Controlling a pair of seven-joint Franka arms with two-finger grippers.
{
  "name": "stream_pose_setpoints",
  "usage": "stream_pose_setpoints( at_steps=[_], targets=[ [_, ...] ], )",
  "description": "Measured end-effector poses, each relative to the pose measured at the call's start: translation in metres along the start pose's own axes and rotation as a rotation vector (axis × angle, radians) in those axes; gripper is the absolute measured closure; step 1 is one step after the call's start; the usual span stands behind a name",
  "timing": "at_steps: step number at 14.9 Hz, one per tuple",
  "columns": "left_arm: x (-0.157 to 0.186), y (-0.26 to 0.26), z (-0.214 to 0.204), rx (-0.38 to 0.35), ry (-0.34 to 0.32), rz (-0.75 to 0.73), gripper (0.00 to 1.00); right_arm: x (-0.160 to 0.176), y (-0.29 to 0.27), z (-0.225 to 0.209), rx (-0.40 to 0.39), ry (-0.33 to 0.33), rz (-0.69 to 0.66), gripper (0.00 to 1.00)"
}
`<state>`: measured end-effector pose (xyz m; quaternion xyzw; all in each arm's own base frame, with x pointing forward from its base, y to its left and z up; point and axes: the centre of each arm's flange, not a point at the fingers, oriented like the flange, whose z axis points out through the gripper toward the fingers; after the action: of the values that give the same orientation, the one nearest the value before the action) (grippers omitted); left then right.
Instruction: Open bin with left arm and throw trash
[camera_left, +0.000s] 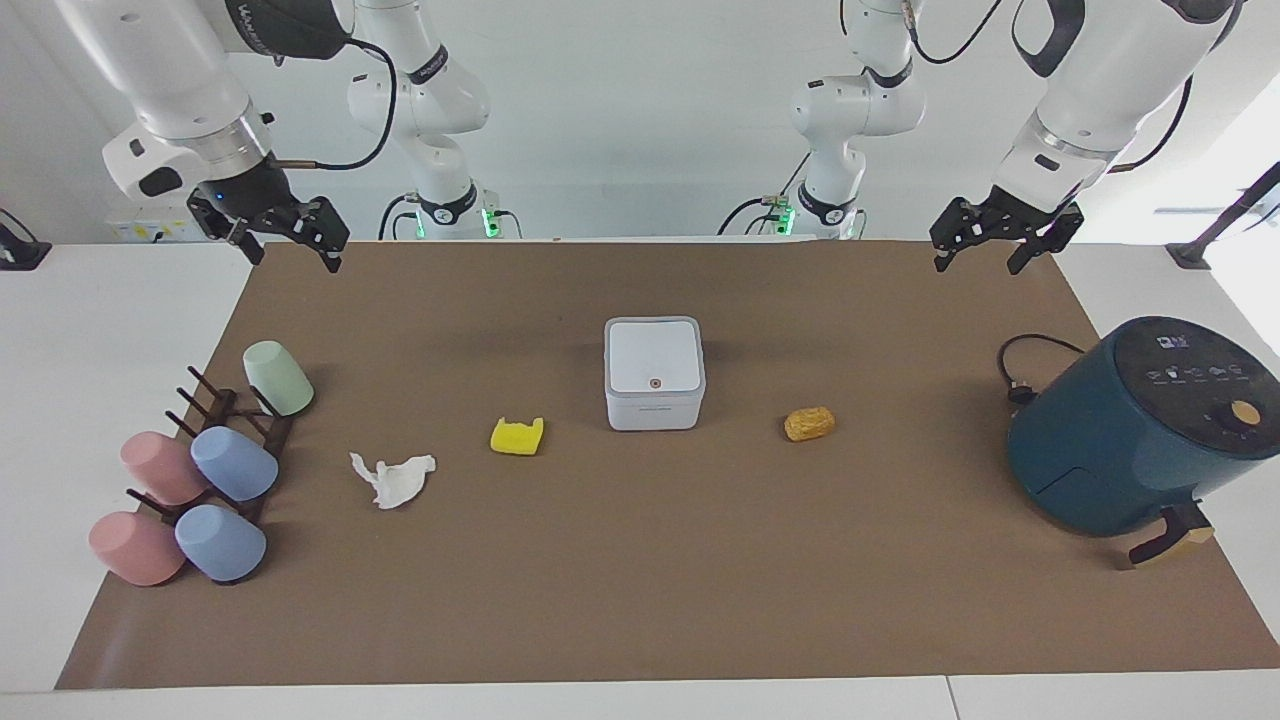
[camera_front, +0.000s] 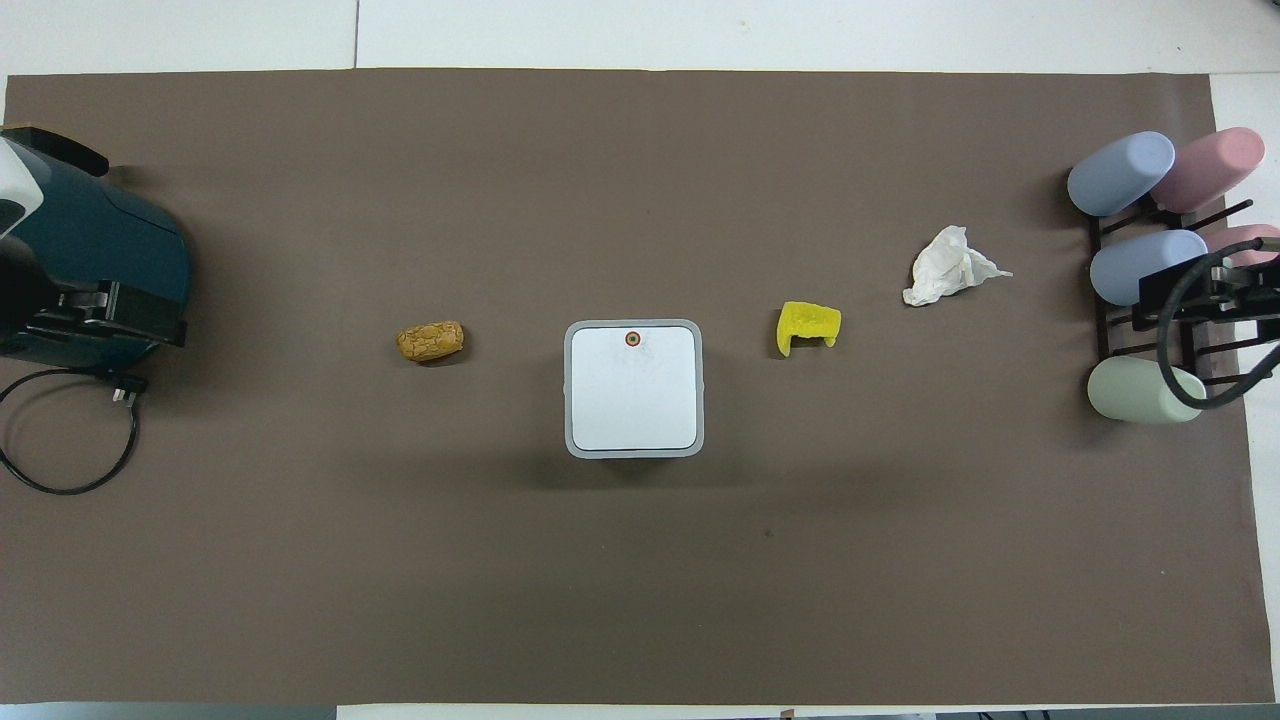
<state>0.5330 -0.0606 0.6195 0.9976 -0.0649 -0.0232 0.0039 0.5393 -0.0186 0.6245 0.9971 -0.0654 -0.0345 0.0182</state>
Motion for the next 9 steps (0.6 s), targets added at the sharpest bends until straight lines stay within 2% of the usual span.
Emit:
stream_pose_setpoints(
  at_steps=[7, 9],
  targets=[
    [0.0001, 0.003, 0.0005, 0.0, -0.001, 0.005, 0.0, 0.0, 0.0, 0.0, 0.0, 0.0, 0.0, 0.0],
    [0.0027, 0.006, -0.0011, 0.001, 0.022, 0.0, 0.02, 0.0, -0.0001, 0.0, 0.0, 0.0, 0.0, 0.0]
  ],
)
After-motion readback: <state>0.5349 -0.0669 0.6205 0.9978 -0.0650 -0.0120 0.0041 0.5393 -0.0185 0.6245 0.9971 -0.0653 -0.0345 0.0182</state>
